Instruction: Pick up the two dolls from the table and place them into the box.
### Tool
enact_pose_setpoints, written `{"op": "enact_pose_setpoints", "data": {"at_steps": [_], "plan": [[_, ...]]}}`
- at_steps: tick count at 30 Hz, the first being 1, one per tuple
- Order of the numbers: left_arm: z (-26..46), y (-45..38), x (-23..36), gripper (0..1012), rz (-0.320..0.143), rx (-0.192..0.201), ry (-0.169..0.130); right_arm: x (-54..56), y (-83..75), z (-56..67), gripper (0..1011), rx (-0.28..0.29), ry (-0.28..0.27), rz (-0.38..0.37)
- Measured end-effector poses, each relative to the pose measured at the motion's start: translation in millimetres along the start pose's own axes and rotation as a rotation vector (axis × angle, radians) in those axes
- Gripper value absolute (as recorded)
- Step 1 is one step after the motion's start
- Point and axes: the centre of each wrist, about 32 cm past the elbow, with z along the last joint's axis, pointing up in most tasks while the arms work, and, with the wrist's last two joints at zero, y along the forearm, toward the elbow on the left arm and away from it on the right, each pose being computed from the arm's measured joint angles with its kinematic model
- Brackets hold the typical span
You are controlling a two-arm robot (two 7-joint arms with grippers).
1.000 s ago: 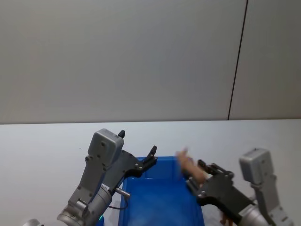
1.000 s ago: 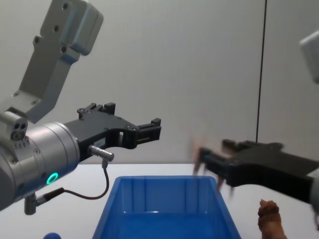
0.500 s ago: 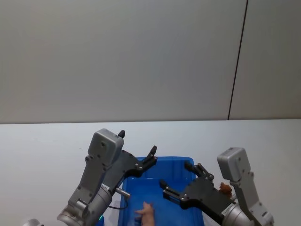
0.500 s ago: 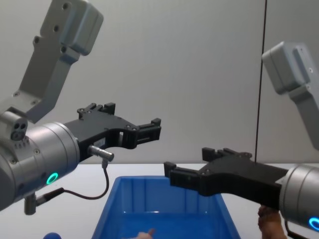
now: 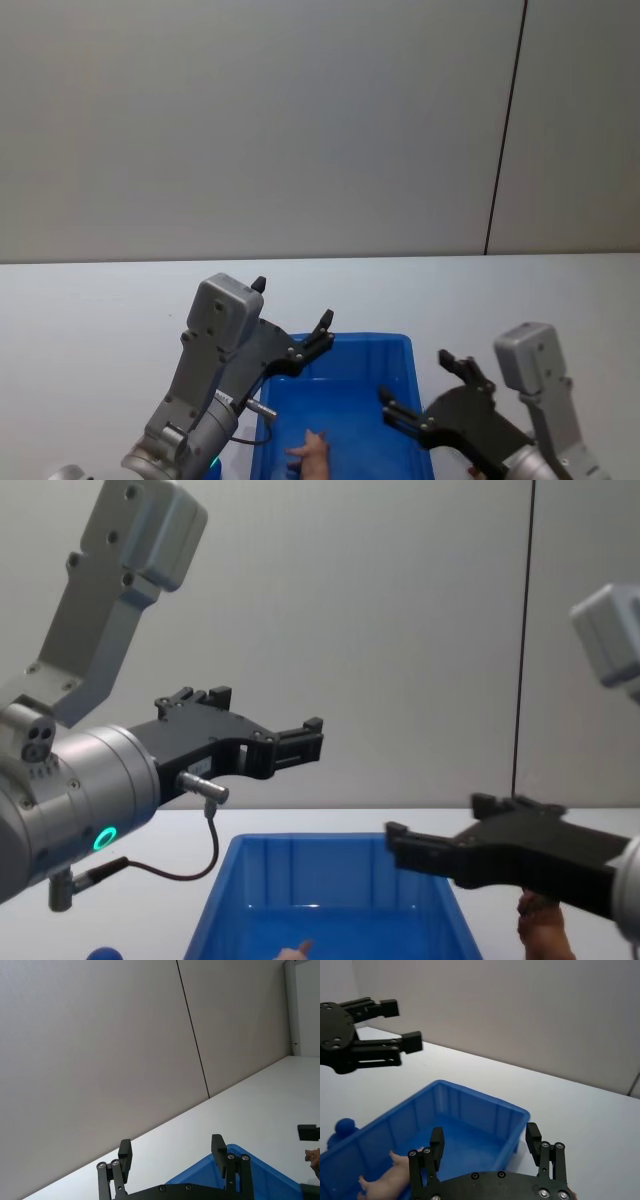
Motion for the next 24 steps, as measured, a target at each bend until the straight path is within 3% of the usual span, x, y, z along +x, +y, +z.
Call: {"op": "enact_pose_setpoints", "data": {"at_steps": [15, 24], "plan": [[0.0, 0.0, 0.0, 1001, 0.0, 0.0, 0.0, 4.3, -31.6, -3.7, 1001, -0.08, 0.014, -0.188], [0.0, 0.0, 0.0, 1001, 0.0, 0.0, 0.0, 4.1, -38.0, -7.2, 1001, -0.122, 0.025, -0.24]]}}
